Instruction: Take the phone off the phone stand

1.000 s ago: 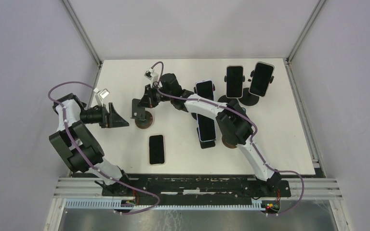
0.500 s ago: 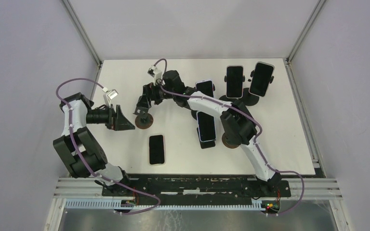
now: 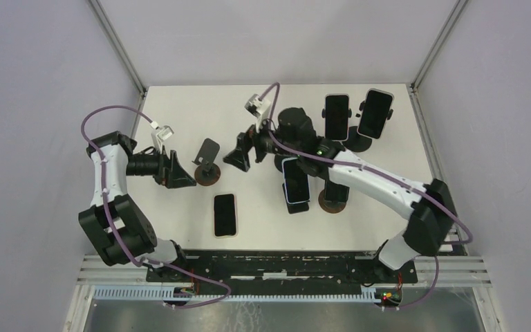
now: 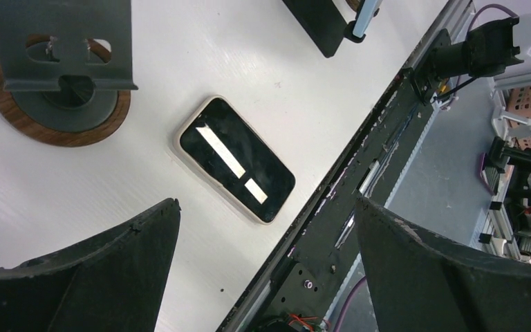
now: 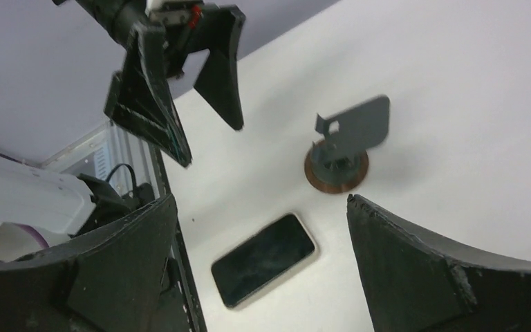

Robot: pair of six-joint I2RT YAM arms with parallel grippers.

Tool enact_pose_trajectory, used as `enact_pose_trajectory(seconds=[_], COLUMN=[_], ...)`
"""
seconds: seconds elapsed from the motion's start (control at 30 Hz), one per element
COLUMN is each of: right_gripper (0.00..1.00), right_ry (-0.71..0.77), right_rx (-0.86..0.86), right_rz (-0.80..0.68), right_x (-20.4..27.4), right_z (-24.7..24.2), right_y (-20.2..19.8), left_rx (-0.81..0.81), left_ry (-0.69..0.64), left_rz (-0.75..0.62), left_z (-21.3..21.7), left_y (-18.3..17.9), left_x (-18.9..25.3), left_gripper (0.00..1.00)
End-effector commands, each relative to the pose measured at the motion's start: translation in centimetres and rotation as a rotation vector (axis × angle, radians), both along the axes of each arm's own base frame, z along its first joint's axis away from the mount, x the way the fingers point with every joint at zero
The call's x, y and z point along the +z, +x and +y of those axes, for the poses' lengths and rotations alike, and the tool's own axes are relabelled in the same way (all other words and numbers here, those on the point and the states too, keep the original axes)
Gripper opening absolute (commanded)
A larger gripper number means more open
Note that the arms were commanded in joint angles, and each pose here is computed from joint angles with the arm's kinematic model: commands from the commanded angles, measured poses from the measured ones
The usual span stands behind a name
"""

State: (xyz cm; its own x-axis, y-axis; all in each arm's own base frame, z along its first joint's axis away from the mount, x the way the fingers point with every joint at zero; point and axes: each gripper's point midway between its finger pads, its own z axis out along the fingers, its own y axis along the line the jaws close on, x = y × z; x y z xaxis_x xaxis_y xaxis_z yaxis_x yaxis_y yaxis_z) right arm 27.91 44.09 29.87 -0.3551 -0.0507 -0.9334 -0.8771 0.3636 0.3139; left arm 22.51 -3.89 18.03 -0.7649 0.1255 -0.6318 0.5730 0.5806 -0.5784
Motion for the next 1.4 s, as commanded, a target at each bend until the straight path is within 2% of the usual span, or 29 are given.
enact_pose_trajectory(seconds=[0.0, 0.2, 0.33, 0.77, 1.0, 1.1, 1.2, 1.37], right_gripper=[0.98, 0.98, 0.98, 0.98, 0.96, 0.92, 0.84, 0.59], right_ry=[-0.114, -0.151, -0.182, -0.305, -0.306, -0.292, -0.239, -0.145], right_rx=[-0.13, -0.271, -0.32, -0.46, -0.442, -0.417, -0.371, -0.297], right_rz=[0.009, 0.098, 0.149, 0.168, 0.162, 0.177, 0.194, 0.211], right_x=[-3.2, -7.8, -10.7, -14.3, -14.9, -16.0, -16.5, -16.2], right_z=[-6.4, -15.1, -17.8, -21.0, -19.8, -19.2, -18.2, -16.7], right_y=[-1.3, -3.6, -4.5, -2.9, -1.4, -1.6, -2.1, -3.0], left_rx=[-0.043, -0.089, -0.114, -0.15, -0.177, -0.183, -0.189, -0.207], left_ry=[0.024, 0.034, 0.06, 0.089, 0.087, 0.092, 0.086, 0.075], left_rz=[-0.076, -0.072, -0.08, -0.073, -0.06, -0.071, -0.069, -0.059], left_z=[-0.9, -3.1, -4.3, -5.0, -5.7, -5.7, -5.9, -6.4], left_y=[0.1, 0.1, 0.2, -0.2, -0.5, -0.5, -0.5, -0.7], left_x=[1.6, 1.5, 1.2, 1.2, 0.9, 1.0, 1.1, 0.9], left_gripper=[1.0, 1.0, 1.0, 1.0, 1.0, 1.0, 1.0, 0.99])
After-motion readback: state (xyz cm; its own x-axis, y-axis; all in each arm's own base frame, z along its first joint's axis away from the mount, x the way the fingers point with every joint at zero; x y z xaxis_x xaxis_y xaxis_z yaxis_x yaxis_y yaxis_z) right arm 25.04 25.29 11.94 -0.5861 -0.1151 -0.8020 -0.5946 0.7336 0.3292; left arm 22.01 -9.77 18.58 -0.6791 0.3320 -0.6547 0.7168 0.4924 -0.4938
